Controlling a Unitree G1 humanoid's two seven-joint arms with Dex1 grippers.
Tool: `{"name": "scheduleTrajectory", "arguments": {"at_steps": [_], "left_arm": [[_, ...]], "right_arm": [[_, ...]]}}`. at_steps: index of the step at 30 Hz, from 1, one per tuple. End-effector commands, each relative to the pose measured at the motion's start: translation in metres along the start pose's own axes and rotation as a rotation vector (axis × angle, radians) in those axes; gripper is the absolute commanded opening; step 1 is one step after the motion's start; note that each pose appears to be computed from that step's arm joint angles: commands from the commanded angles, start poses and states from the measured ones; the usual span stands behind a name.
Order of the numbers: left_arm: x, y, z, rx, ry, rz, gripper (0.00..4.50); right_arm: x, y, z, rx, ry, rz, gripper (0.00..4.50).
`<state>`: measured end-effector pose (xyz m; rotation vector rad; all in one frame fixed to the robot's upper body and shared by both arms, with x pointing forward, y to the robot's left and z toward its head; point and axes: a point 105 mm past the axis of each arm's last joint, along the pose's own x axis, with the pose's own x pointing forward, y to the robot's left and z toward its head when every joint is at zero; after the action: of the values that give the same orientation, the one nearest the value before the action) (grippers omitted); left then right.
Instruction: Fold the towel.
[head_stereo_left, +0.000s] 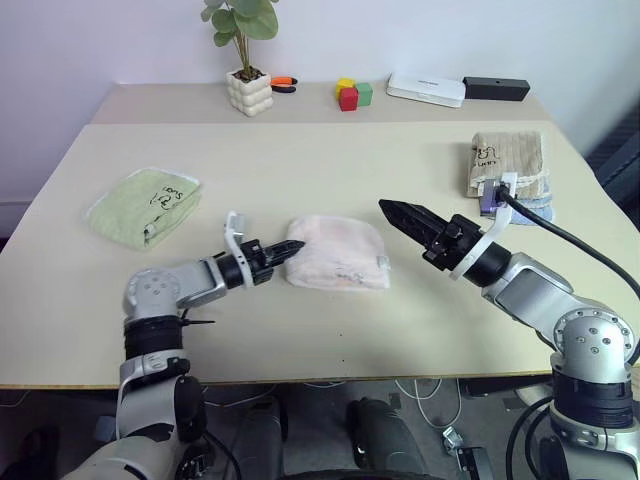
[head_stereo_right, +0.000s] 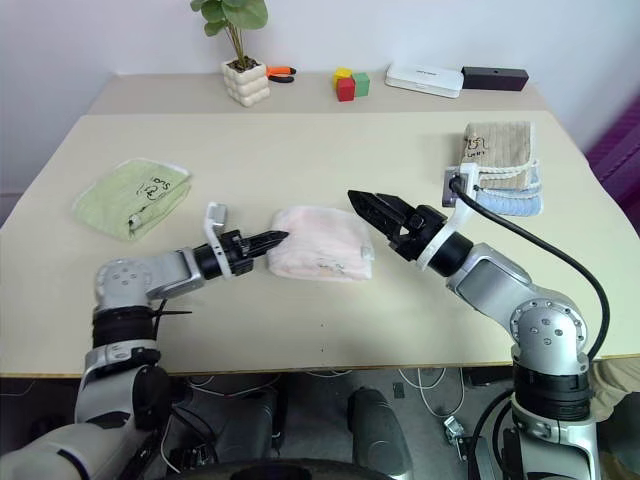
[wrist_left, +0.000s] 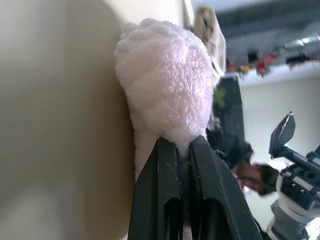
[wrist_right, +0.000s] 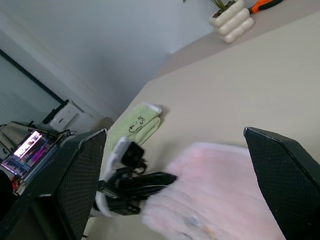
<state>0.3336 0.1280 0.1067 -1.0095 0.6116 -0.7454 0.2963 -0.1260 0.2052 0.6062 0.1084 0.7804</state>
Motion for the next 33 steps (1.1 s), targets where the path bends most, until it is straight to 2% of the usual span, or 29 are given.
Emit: {"name": "scheduleTrajectory", "arguments": {"at_steps": [1,5,8,14,17,19,22,24,33], "left_arm": [[-0.013,-0.007,0.008,0.046,-0.071,0.002,0.01],[-0.015,-0.012,0.018,0.082,-0.182,-0.003,0.01],[-0.012,-0.031,0.026,0.093,-0.259,-0.078,0.01],[-0.015,-0.053,0.034,0.107,-0.300,-0.160,0.01],[-0.023,-0.060,0.040,0.219,-0.307,-0.135,0.01],[-0.026,-0.062,0.041,0.223,-0.308,-0.137,0.01],[-0.033,-0.070,0.064,0.215,-0.409,-0.136,0.01],[-0.035,-0.075,0.068,0.210,-0.424,-0.162,0.01],[-0.047,-0.075,0.084,0.271,-0.444,-0.137,0.01]], "right_arm": [[0.002,0.012,0.007,-0.030,-0.031,0.049,4.50],[0.005,0.011,0.005,-0.037,-0.018,0.061,4.50],[0.008,0.011,0.005,-0.035,-0.018,0.071,4.50],[0.013,0.012,0.006,-0.038,-0.017,0.087,4.50],[0.014,0.013,0.005,-0.046,-0.011,0.094,4.50],[0.014,0.013,0.005,-0.043,-0.014,0.094,4.50],[0.015,0.013,0.005,-0.043,-0.015,0.099,4.50],[0.017,0.014,0.006,-0.043,-0.016,0.103,4.50],[0.019,0.016,0.007,-0.052,-0.011,0.116,4.50]]}}
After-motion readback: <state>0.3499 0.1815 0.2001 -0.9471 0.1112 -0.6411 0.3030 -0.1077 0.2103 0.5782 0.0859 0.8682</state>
